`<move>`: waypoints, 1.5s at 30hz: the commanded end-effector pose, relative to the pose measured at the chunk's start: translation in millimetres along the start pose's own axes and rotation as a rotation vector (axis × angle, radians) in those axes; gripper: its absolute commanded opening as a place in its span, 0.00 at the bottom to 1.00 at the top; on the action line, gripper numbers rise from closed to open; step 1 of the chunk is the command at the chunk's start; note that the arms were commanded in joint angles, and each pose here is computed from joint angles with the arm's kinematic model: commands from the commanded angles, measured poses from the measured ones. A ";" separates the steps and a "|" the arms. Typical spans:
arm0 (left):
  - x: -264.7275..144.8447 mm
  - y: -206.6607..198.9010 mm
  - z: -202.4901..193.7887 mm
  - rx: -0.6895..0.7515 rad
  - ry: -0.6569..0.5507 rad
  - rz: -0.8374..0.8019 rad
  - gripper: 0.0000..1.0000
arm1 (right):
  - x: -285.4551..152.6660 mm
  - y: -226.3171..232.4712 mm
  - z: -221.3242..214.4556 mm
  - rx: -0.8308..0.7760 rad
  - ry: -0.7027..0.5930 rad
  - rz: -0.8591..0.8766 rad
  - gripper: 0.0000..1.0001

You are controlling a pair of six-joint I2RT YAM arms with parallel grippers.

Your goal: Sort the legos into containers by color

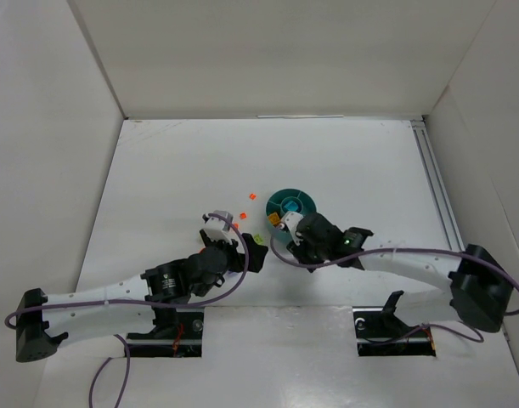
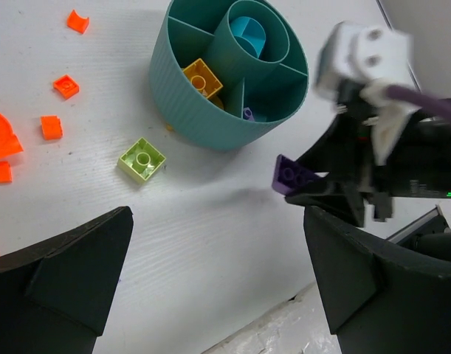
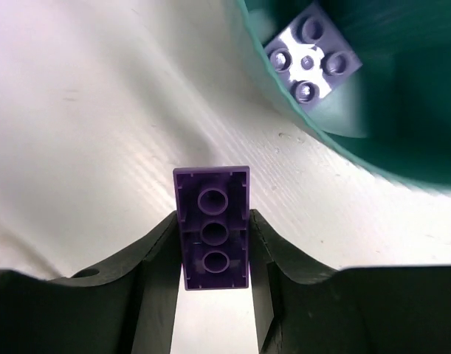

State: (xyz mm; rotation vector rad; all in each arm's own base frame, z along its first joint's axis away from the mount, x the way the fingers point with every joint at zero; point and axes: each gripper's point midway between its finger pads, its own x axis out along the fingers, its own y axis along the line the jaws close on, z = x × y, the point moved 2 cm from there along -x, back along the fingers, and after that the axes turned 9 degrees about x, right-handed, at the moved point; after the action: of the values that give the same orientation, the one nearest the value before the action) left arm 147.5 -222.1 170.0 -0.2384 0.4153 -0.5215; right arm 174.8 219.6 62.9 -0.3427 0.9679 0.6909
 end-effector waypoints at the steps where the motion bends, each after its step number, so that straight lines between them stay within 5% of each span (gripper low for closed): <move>1: -5.2 -7.0 27.5 -0.056 -0.072 -0.008 1.00 | -36.3 12.5 27.7 -0.052 -0.135 0.087 0.24; 10: -8.2 -7.5 37.2 -0.076 -0.093 0.000 1.00 | -96.6 -9.6 117.5 -0.145 -0.483 -0.009 0.25; 17: -8.1 -0.5 38.4 -0.105 -0.093 0.056 1.00 | -79.5 -35.4 153.4 -0.190 -0.558 -0.044 0.25; 27: 3.6 6.6 38.3 -0.115 -0.067 0.119 1.00 | -47.3 -30.7 152.3 -0.278 -0.493 0.009 0.30; 36: 5.2 4.4 37.1 -0.115 -0.061 0.111 1.00 | -44.2 -31.3 142.1 -0.278 -0.488 0.009 0.50; 45: 5.9 2.9 38.8 -0.115 -0.061 0.111 1.00 | -41.2 -31.7 140.9 -0.287 -0.479 0.008 0.56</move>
State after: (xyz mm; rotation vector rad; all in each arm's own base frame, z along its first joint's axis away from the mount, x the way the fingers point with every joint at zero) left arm 167.2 -214.0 178.4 -0.2825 0.4323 -0.3755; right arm 265.5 251.6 157.8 -0.4228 0.4869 0.8569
